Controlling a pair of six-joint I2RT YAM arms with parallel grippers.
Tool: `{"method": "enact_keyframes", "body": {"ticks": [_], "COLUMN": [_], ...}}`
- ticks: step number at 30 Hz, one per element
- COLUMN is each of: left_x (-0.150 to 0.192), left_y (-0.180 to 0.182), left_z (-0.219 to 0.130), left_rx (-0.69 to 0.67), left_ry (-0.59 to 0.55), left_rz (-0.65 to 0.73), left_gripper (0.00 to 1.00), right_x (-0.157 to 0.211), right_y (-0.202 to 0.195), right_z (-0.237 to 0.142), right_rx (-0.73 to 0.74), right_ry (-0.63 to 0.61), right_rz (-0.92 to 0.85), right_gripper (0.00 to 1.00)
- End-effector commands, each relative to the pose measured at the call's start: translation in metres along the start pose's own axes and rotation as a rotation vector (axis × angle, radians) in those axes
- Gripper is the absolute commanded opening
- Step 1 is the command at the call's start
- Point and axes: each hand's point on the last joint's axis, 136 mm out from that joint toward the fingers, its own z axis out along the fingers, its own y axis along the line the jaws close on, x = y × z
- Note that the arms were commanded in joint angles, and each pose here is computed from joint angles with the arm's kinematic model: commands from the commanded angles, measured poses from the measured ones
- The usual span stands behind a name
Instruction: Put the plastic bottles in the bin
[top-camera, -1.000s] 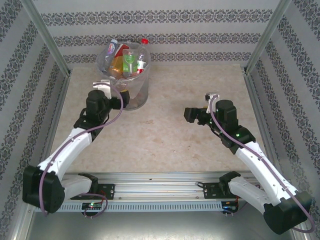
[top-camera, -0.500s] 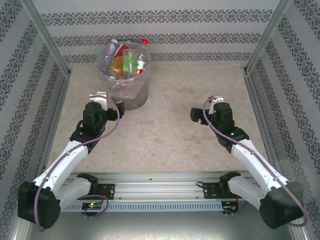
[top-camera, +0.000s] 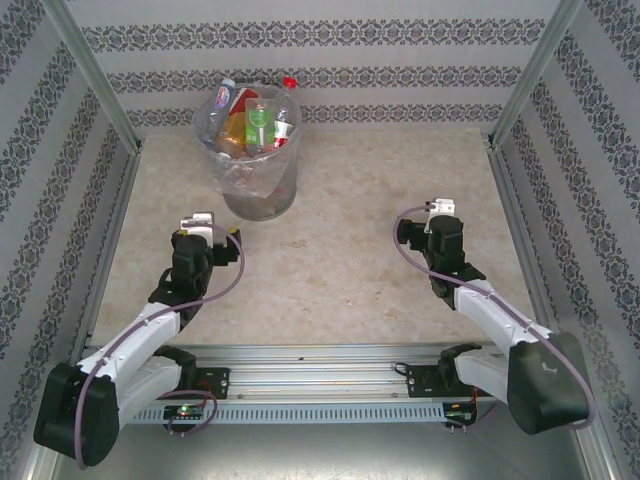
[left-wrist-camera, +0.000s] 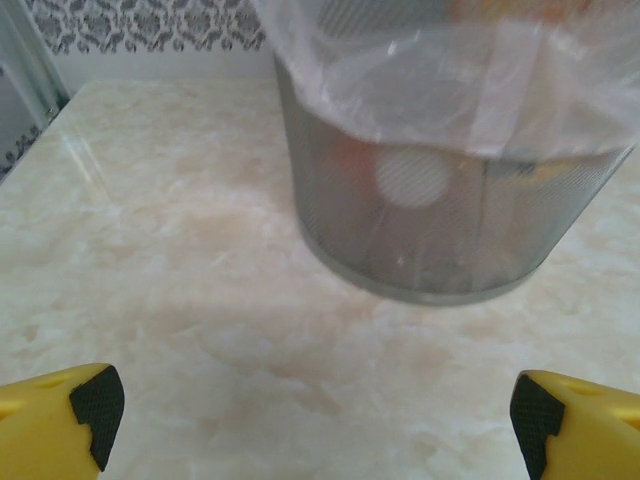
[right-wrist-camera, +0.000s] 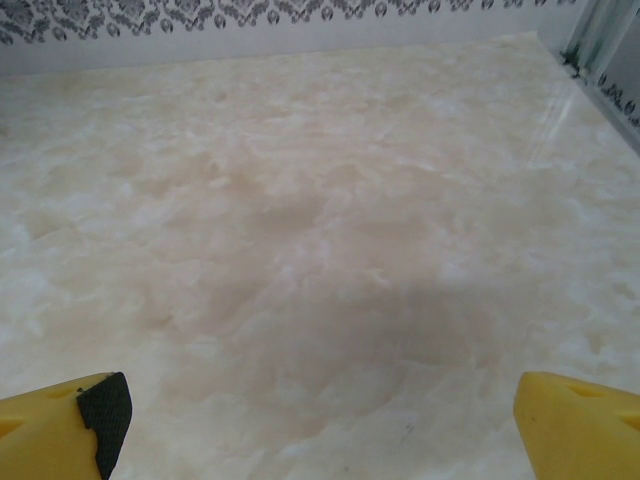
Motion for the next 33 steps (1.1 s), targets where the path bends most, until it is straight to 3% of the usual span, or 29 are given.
{"method": "enact_keyframes", "body": {"ticks": [1,6,12,16,24,33], "left_x": [-0.02,-0.01,-0.001,0.002,0.002,0.029], "left_y": [0.008,0.012,0.009,0.009,0.017,0.027], "left_z": [0.004,0.013,0.031,0.043,0.045,0.069], "left_rx": [-0.049,-0.082,-0.065,-0.06,-0.068,-0.028], "left_ry": [-0.086,-0.073,-0.094,-0.108,-0.209,-0.158], "left_rz": [0.03,0.087,0.105,0.103,0.136,0.068], "left_gripper": [1.0,1.0,1.0,1.0,1.0,1.0], "right_x": [-0.031,-0.011,-0.005,0.012,0.017,0.017], "right_y": [0.001,-0.011,-0.028,-0.052,-0.046,-0.046], "right_z": [0.002,0.018,0.028,0.035,0.054,0.054], "right_rx": [-0.001,0.073,0.108,0.114,0.051,0.05], "right_ry": [-0.163,-0.09,-0.163,-0.183,-0.117,-0.126], "right_rz": [-0.048,-0.149,-0.152,-0.045,-0.044,-0.046], "right_gripper": [0.98,0.98,0.98,0.98,0.98,0.98]}}
